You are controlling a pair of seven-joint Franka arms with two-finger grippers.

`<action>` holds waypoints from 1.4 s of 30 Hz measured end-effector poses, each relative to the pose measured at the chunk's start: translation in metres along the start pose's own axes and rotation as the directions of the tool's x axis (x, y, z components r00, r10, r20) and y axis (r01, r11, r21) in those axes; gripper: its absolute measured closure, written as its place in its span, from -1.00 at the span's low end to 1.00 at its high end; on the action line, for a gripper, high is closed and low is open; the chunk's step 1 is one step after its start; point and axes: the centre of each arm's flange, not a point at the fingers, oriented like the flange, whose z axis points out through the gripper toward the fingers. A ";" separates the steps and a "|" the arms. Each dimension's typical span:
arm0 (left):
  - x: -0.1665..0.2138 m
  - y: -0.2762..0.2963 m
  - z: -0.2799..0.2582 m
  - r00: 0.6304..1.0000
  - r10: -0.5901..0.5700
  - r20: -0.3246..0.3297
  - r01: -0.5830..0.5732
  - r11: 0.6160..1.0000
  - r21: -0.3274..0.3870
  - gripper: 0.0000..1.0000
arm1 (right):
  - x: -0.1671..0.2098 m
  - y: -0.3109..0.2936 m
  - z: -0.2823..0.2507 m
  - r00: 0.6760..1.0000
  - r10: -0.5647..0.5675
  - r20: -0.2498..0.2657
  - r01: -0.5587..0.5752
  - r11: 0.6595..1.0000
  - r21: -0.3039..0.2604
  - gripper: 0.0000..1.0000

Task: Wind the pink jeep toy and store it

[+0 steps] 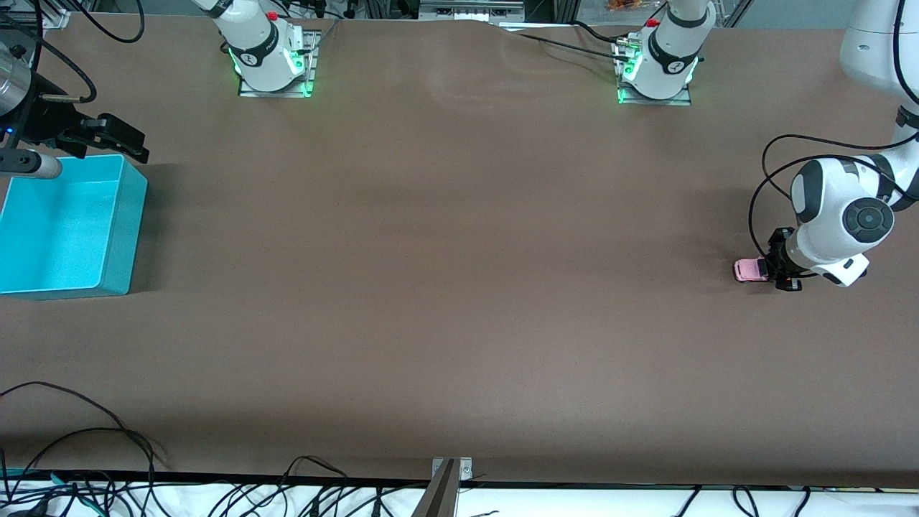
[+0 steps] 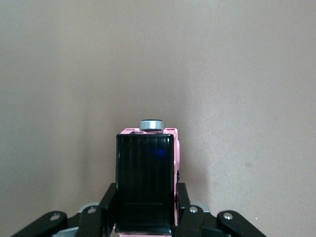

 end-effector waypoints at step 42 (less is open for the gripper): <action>0.060 -0.003 0.047 0.996 0.088 -0.020 -0.088 0.996 0.010 -0.47 | 0.001 0.012 0.000 1.000 0.024 0.000 -0.024 1.000 0.002 -1.00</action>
